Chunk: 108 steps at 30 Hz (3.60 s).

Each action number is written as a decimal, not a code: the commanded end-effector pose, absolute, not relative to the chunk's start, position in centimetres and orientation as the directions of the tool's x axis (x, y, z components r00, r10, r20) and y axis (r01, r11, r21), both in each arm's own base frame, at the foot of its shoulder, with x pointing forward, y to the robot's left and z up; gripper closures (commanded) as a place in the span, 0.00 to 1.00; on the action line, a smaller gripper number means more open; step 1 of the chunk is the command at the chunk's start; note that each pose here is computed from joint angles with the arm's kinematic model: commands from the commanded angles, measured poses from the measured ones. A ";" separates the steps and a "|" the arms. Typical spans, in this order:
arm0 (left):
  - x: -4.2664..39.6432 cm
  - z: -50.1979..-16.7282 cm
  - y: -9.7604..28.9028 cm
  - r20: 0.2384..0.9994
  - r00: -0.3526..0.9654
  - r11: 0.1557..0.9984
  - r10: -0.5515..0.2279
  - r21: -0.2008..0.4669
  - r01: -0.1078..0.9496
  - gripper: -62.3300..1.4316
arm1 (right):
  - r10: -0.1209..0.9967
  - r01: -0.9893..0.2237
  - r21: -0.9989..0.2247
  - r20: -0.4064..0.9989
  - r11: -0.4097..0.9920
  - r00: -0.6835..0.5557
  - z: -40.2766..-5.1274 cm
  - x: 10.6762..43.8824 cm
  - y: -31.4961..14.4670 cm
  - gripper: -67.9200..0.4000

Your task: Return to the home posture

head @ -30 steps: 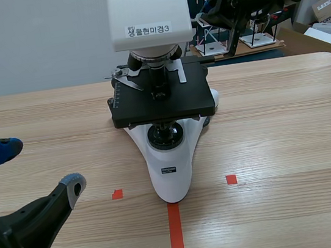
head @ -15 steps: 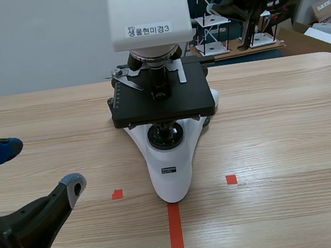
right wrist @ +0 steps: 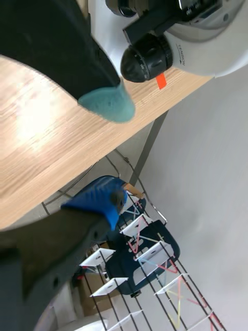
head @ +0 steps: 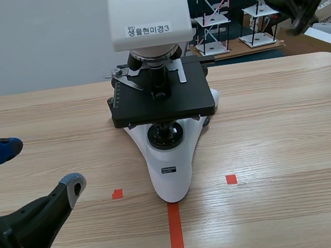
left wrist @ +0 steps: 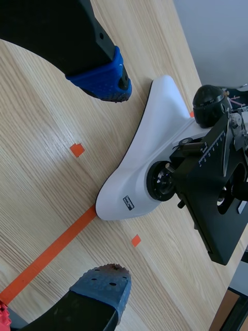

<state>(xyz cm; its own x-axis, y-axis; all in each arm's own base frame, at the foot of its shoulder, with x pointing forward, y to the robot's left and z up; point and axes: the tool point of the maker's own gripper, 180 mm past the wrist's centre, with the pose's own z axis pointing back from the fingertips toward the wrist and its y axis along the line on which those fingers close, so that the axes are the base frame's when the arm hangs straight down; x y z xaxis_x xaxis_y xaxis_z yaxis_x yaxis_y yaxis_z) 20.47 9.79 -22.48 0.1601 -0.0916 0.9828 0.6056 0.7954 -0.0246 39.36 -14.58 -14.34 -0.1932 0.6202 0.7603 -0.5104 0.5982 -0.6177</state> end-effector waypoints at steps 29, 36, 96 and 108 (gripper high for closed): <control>20.6 -21.6 9.6 0.988 0.135 0.794 -0.070 -0.026 0.608 0.00 | 0.197 -0.403 -0.164 0.980 0.900 0.042 -20.6 22.3 -17.9 0.00; 20.6 -21.6 9.6 0.988 0.135 0.794 -0.070 -0.026 0.608 0.00 | 0.189 -0.359 -0.148 0.978 0.921 0.082 -22.0 21.2 -18.0 0.00; 20.6 -21.6 9.6 0.988 0.135 0.794 -0.070 -0.026 0.608 0.00 | 0.160 -0.452 -0.107 0.984 0.886 0.079 -23.3 20.3 -13.9 0.00; 20.6 -21.6 9.6 0.988 0.135 0.794 -0.070 -0.026 0.608 0.00 | 0.160 -0.452 -0.107 0.984 0.886 0.079 -23.3 20.3 -13.9 0.00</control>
<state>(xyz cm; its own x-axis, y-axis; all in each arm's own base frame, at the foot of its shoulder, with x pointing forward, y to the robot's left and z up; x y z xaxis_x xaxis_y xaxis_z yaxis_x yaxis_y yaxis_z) 20.47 9.79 -22.48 0.1601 -0.0916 0.9828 0.6056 0.7954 -0.0246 19.80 -13.67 -24.27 0.1188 0.1560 0.9806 -0.4528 0.8874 -0.0863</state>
